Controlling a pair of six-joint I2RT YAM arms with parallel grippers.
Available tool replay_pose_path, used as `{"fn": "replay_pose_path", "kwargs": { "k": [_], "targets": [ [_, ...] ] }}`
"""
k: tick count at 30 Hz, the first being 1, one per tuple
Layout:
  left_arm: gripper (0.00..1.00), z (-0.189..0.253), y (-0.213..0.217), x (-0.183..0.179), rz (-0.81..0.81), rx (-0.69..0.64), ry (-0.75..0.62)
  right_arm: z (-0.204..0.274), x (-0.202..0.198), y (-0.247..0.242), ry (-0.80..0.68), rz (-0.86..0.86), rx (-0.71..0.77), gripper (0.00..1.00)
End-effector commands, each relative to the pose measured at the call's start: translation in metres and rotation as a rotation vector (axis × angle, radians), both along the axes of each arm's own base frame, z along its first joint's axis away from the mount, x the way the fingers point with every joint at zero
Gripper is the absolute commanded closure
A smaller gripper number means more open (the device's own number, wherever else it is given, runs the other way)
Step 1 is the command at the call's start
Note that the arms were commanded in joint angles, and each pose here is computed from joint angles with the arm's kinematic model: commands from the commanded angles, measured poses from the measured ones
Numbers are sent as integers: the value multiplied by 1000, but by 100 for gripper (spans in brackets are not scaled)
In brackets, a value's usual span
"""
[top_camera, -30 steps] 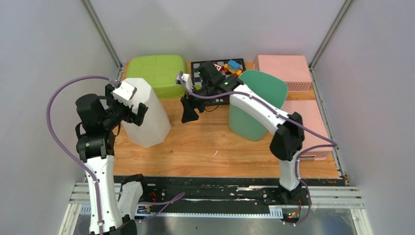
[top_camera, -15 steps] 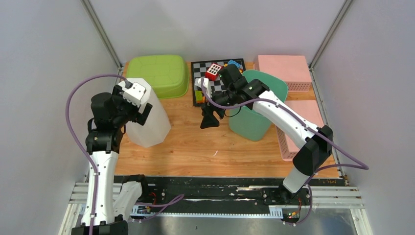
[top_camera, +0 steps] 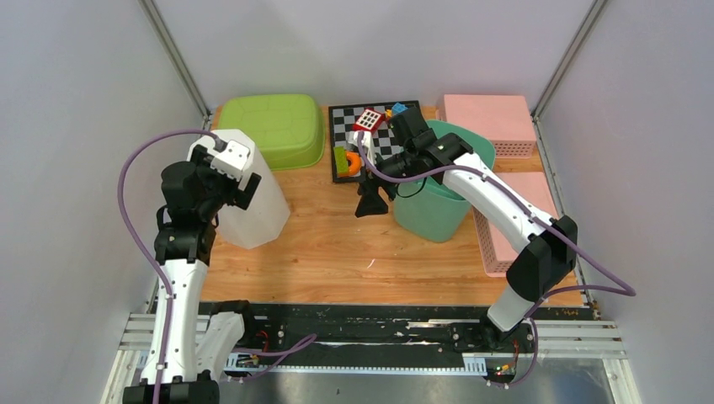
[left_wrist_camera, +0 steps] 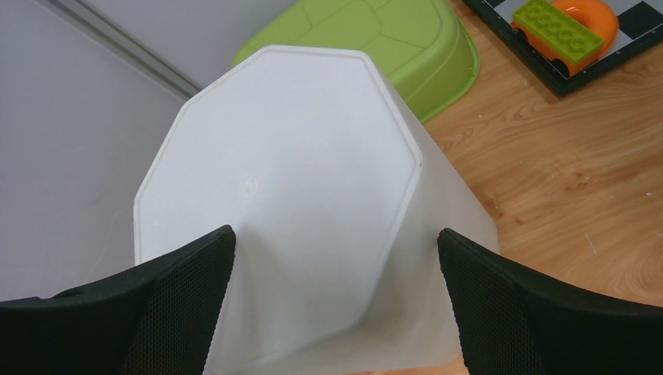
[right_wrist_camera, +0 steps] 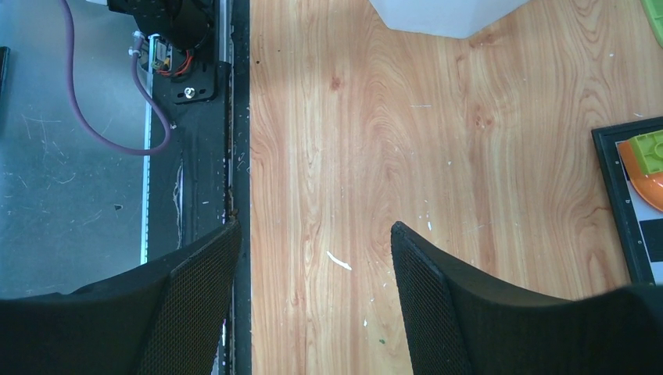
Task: Turn the large container upside down
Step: Move the container to the center of the board.
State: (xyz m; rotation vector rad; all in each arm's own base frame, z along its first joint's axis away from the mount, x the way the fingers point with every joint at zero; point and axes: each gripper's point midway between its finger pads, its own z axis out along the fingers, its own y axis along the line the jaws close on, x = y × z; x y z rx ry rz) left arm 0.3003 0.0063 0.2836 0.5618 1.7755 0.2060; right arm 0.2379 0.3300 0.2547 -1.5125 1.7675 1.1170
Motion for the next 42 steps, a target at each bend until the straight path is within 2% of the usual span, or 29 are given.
{"fn": "replay_pose_path", "kwargs": {
  "k": [1, 7, 10, 17, 27, 42],
  "targets": [
    [0, -23, 12, -3, 68, 23, 67, 1, -4, -8, 12, 23, 10, 27],
    [0, -21, 34, 3, 175, 61, 77, -7, -2, -7, 29, 27, -1, 27],
    [0, -19, 46, 12, 277, 23, 83, -13, -3, -6, 49, 35, -4, 27],
    [0, -10, 56, 21, 373, -44, 53, -13, -6, -6, 53, 44, 2, 27],
    [5, -11, 64, 30, 443, -84, 55, -10, -9, -7, 50, 52, 12, 27],
    [6, -9, 81, 35, 556, -91, 40, -2, -14, -10, 31, 60, 27, 27]
  ]
}}
